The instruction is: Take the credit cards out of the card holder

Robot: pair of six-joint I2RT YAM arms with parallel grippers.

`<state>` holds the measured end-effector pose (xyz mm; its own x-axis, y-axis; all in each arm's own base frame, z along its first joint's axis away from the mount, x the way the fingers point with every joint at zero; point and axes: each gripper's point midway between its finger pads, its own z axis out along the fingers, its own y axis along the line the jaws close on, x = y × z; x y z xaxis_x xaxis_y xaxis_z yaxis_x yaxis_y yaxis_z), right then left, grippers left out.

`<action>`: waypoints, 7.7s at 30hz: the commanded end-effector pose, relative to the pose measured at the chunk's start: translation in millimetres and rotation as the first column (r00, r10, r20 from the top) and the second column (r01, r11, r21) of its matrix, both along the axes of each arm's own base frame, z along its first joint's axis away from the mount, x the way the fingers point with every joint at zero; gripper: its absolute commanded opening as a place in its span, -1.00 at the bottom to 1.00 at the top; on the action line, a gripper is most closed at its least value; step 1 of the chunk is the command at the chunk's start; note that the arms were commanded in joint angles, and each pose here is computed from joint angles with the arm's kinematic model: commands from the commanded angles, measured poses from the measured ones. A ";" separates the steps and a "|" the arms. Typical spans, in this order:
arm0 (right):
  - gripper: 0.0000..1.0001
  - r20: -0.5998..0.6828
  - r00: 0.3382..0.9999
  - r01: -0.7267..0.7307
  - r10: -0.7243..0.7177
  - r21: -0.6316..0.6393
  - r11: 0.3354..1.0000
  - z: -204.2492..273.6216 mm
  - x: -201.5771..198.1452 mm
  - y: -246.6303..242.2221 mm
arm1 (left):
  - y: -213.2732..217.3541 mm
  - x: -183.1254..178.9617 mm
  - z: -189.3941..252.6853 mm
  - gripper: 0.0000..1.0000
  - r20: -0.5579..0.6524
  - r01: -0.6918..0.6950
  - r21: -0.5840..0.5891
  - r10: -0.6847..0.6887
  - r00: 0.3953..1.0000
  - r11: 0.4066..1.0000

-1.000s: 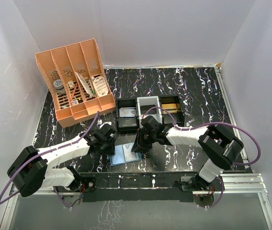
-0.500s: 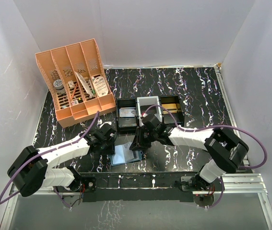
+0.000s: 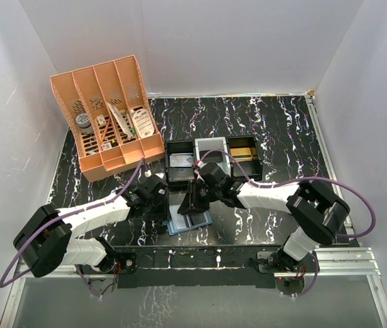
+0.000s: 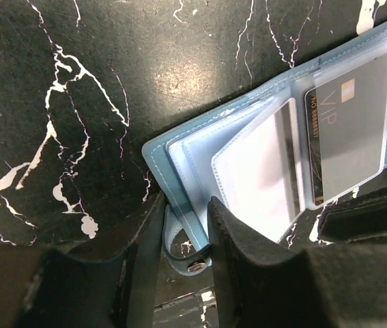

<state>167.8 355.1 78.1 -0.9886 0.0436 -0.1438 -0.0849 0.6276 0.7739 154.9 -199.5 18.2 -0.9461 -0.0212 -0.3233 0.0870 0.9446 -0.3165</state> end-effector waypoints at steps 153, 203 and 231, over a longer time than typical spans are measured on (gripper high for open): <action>-1.00 -0.010 1.000 0.019 -0.019 0.060 0.998 -22.8 14.3 -13.7 | 4.0 -20.2 -2.8 -0.59 0.049 -0.074 0.090 0.069 0.996 0.993; -0.60 0.007 1.000 -0.017 0.016 0.184 0.983 -7.3 13.2 -7.4 | -12.6 -15.1 -8.9 -0.53 0.024 -0.038 0.003 0.038 0.999 0.999; -1.00 -0.020 0.995 0.095 -0.093 0.207 0.974 -14.3 3.4 6.5 | -12.4 -13.0 0.4 -0.51 0.046 -0.079 -0.036 0.081 0.996 0.996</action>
<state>165.3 351.5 41.7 -0.9870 0.1479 -0.0626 0.0224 0.5122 0.8586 146.2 -221.1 23.2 -0.9209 -0.1030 -0.3760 0.0462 0.9288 -0.3676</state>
